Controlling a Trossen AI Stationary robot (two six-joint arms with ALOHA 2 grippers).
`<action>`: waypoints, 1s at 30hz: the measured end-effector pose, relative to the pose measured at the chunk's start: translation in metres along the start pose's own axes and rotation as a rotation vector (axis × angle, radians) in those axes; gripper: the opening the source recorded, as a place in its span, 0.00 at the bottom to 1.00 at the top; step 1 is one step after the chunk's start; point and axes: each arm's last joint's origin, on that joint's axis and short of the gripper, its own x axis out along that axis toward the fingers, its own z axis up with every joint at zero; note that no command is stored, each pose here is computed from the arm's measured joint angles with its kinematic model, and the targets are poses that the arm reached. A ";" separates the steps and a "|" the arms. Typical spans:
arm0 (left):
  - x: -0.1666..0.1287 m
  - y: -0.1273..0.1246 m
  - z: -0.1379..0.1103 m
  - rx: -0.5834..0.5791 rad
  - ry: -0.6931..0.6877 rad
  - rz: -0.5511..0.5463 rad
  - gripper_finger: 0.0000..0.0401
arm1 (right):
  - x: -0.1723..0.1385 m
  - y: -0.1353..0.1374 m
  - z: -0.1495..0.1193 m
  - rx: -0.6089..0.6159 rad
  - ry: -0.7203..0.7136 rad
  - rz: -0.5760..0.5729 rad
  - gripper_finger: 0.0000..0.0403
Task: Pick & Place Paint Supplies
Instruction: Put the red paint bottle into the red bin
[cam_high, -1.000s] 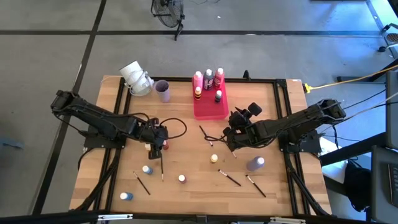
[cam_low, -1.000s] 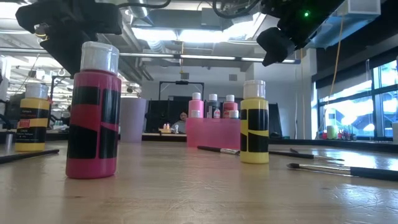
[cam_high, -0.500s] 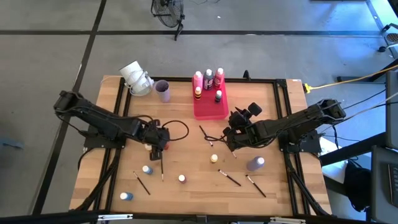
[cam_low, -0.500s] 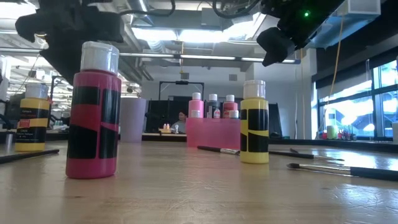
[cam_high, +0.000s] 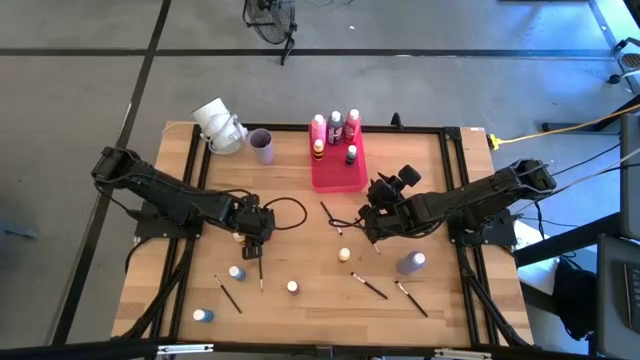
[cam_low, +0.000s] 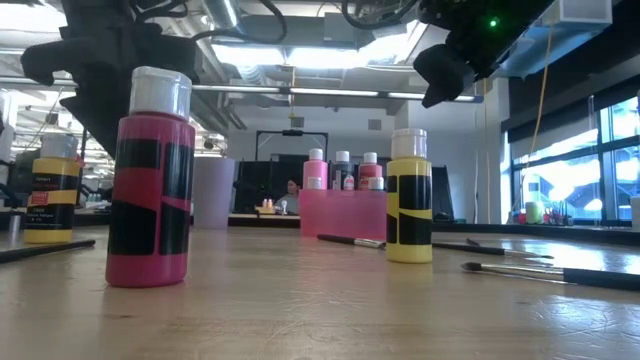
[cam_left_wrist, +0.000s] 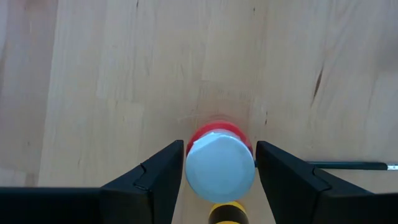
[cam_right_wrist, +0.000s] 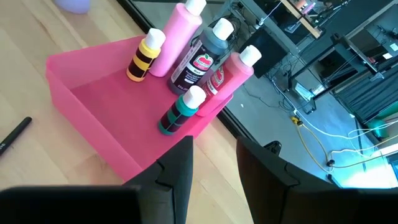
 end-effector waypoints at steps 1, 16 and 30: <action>0.000 0.000 0.000 0.000 0.000 0.000 0.49 | 0.000 0.000 0.000 0.000 0.000 0.000 0.32; 0.000 0.001 0.000 -0.002 -0.013 0.033 0.36 | 0.000 0.000 0.000 0.000 0.000 0.001 0.32; -0.044 0.008 0.037 0.190 -0.161 0.291 0.36 | -0.002 0.001 0.000 0.003 -0.007 0.009 0.32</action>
